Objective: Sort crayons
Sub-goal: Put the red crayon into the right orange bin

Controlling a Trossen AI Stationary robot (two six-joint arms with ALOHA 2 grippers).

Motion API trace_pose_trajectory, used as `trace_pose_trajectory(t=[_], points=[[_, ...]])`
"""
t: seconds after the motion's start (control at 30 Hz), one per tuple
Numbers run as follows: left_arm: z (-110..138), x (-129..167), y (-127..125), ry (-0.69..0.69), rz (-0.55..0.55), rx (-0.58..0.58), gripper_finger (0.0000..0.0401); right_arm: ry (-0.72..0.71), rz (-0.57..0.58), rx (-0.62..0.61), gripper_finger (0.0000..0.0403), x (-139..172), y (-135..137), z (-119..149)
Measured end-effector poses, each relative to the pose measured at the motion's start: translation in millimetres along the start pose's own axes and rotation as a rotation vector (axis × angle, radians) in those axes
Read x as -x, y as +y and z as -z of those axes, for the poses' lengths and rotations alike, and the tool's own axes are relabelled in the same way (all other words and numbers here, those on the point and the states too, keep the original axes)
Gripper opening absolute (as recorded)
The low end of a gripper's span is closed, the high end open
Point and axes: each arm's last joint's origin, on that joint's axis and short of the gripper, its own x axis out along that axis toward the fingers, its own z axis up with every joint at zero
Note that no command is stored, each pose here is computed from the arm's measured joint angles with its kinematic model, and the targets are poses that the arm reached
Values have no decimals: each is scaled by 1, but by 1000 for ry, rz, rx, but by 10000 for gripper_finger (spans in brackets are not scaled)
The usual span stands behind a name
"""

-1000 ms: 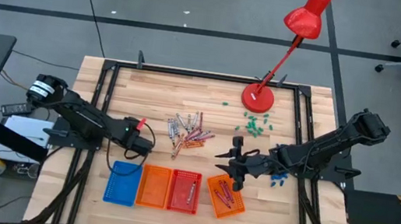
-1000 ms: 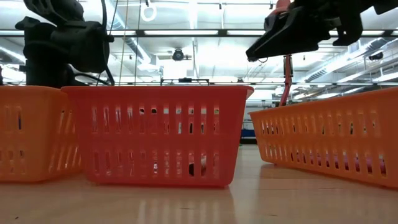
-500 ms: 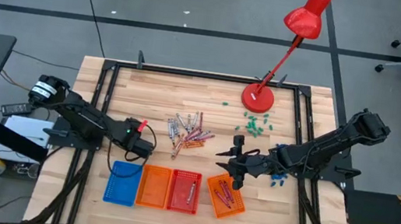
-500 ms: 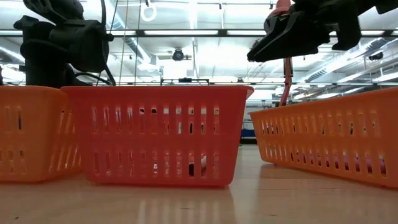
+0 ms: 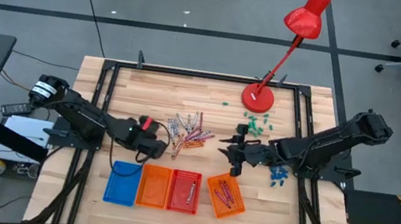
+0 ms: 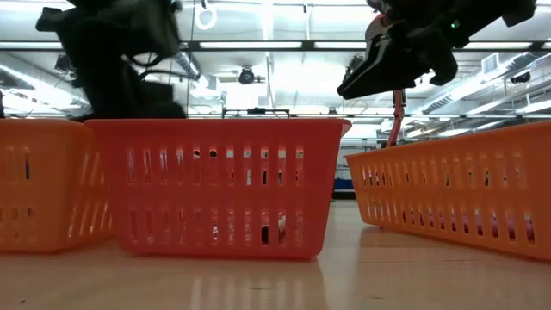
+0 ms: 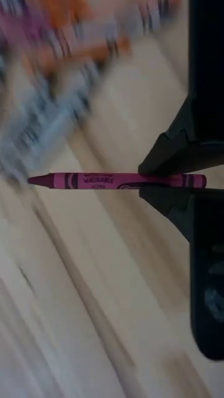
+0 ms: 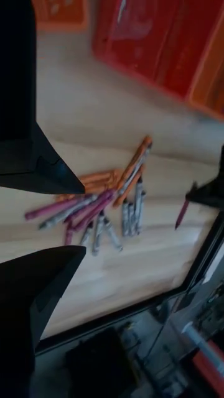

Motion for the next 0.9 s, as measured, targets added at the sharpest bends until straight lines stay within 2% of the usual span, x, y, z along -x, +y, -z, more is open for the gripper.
trace_pose_trajectory(t=[0.17,0.3,0.5,0.7,0.9], points=[[-10,2,-24,-108,212,-7,36,15,45,-96,148,13,-20,1],[-20,10,-42,-213,391,11,36,28,136,-171,148,28,-39,3],[-26,25,-62,-331,594,59,36,-42,249,-303,148,52,-65,2],[-13,22,-88,-387,751,102,36,-111,276,-377,148,72,-77,7],[-8,10,-119,-418,817,152,36,-143,278,-398,148,80,-81,7]])
